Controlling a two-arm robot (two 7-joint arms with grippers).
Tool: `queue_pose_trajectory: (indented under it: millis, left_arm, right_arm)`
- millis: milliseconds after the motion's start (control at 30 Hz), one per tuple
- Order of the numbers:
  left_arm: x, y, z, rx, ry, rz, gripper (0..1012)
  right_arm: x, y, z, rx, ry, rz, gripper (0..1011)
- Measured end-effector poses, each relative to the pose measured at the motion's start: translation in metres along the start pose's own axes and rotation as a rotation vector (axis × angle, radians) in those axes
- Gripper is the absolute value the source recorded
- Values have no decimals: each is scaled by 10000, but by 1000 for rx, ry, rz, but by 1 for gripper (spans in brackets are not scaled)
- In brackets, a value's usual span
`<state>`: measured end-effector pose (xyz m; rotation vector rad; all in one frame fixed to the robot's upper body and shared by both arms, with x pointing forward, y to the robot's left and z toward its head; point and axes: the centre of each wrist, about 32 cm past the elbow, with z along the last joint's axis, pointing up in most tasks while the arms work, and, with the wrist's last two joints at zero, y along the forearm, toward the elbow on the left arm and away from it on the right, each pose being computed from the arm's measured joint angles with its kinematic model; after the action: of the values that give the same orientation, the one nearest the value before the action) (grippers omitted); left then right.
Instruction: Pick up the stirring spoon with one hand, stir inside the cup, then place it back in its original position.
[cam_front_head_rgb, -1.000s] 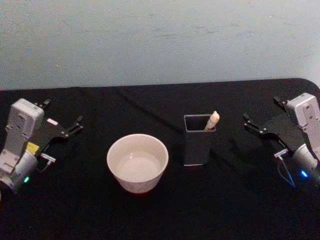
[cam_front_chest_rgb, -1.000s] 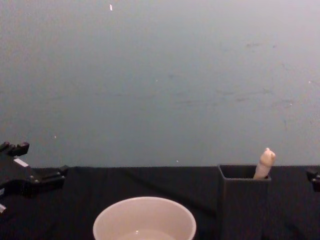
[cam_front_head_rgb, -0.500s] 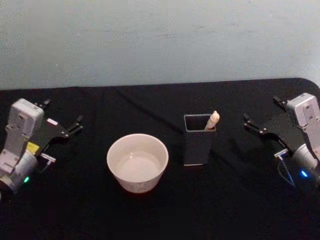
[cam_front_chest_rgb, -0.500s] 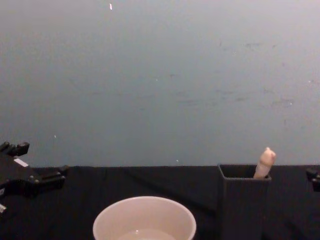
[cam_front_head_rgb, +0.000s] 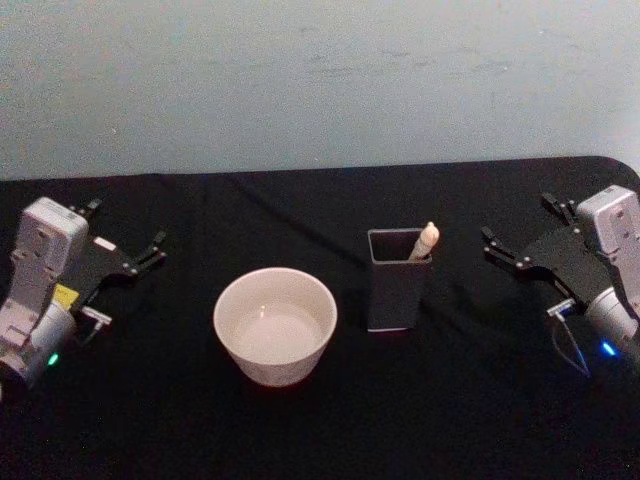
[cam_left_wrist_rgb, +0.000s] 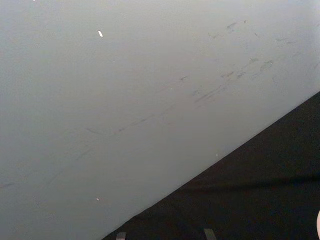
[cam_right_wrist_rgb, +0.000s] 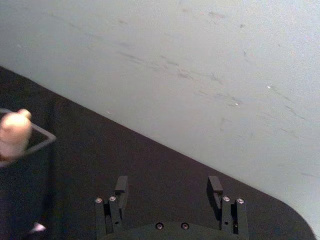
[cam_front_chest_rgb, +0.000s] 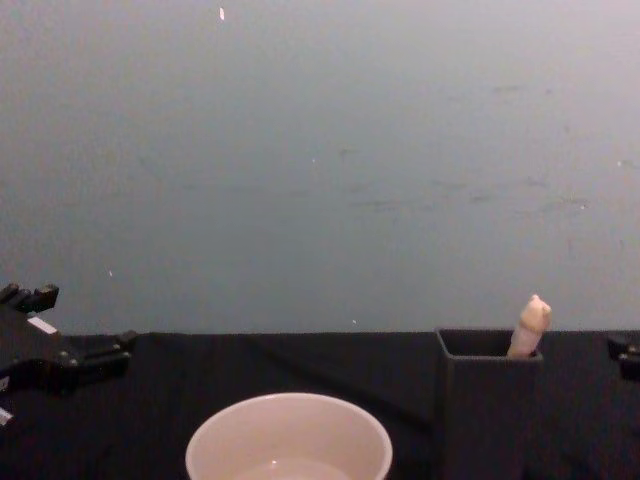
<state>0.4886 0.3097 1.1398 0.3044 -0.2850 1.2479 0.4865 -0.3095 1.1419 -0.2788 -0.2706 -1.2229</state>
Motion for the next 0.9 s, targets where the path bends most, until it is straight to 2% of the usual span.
queue_pose_trajectory:
  millis: [167,233,300,400,633,900]
  left_arm:
    - [0,0,0,0,0,0,1002]
    - [0,0,0,0,0,0,1001]
    - [0,0,0,0,0,0,1001]
    - [0,0,0,0,0,0,1001]
    - [0,0,0,0,0,0,1001]
    - [0,0,0,0,0,0,1001]
  right_arm:
    - [-14,-51,78,16,52,52,1000]
    - [-22,-103,147,11,88,104,1000]
    - [-24,-118,164,9,96,117,1000]
    - [-28,-186,234,-1,136,188,1000]
    - [-35,-261,304,2,214,289,1000]
    - [-97,-171,315,27,288,339,1000]
